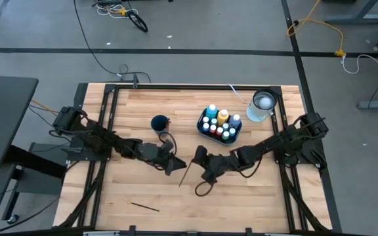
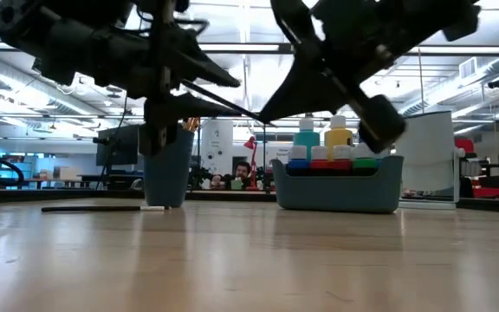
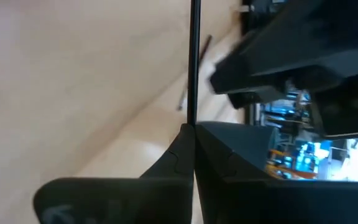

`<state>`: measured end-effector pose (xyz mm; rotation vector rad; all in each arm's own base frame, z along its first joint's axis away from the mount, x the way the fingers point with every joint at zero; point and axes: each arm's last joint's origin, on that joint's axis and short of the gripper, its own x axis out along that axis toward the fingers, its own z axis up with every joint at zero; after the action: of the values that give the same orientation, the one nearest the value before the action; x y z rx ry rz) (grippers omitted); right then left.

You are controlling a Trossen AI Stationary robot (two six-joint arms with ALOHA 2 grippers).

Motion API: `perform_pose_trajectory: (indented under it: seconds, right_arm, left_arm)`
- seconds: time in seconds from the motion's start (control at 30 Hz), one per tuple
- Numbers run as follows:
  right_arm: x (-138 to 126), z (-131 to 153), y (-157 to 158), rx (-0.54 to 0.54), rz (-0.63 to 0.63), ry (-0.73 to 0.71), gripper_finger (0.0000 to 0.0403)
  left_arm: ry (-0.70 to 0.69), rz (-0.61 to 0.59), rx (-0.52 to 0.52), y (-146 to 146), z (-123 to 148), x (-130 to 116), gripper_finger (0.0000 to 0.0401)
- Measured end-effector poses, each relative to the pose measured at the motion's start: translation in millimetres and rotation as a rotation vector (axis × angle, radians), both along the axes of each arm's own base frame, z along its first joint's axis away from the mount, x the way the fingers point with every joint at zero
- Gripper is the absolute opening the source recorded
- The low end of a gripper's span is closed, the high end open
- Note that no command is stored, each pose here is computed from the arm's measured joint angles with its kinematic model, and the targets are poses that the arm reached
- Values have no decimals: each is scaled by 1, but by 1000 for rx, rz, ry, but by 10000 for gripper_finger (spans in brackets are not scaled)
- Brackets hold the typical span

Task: Pick & Place Paint Supplies
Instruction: Put the silver paintbrush into the blue cup

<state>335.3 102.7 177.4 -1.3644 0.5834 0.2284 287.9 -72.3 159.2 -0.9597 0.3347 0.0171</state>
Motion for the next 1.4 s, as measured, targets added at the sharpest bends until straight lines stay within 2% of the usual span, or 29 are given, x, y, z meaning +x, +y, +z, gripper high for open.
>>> perform_pose_trajectory:
  seconds: [0.2,0.67,0.8,0.9,0.97,1.03,1.17,1.3,1.37,1.4]
  right_arm:
    - [5,2,-11,-61,10,-9,0]
    - [14,9,-32,-195,32,-53,0]
    - [15,10,-34,-209,34,-51,0]
    - [15,9,-33,-176,42,-56,0]
    - [15,9,-33,-101,25,-70,0]
    - [15,9,-33,54,-76,-108,2]
    - [13,5,-38,496,-364,-162,19]
    - [9,-3,-40,876,-517,-91,43]
    - [11,-5,-41,1025,-619,-119,58]
    - [11,-7,-42,1056,-671,-135,66]
  left_arm:
    - [68,33,-86,11,-5,1,138]
    - [57,46,-51,24,-4,4,136]
    - [53,56,-21,26,-5,4,109]
    - [51,65,5,29,-5,4,63]
    - [53,76,21,31,-5,4,26]
    - [55,79,33,32,-5,4,9]
    - [51,68,72,32,-5,4,25]
    - [46,60,122,32,-5,4,43]
    - [38,46,167,32,-5,5,45]
    - [28,37,190,32,-4,5,44]
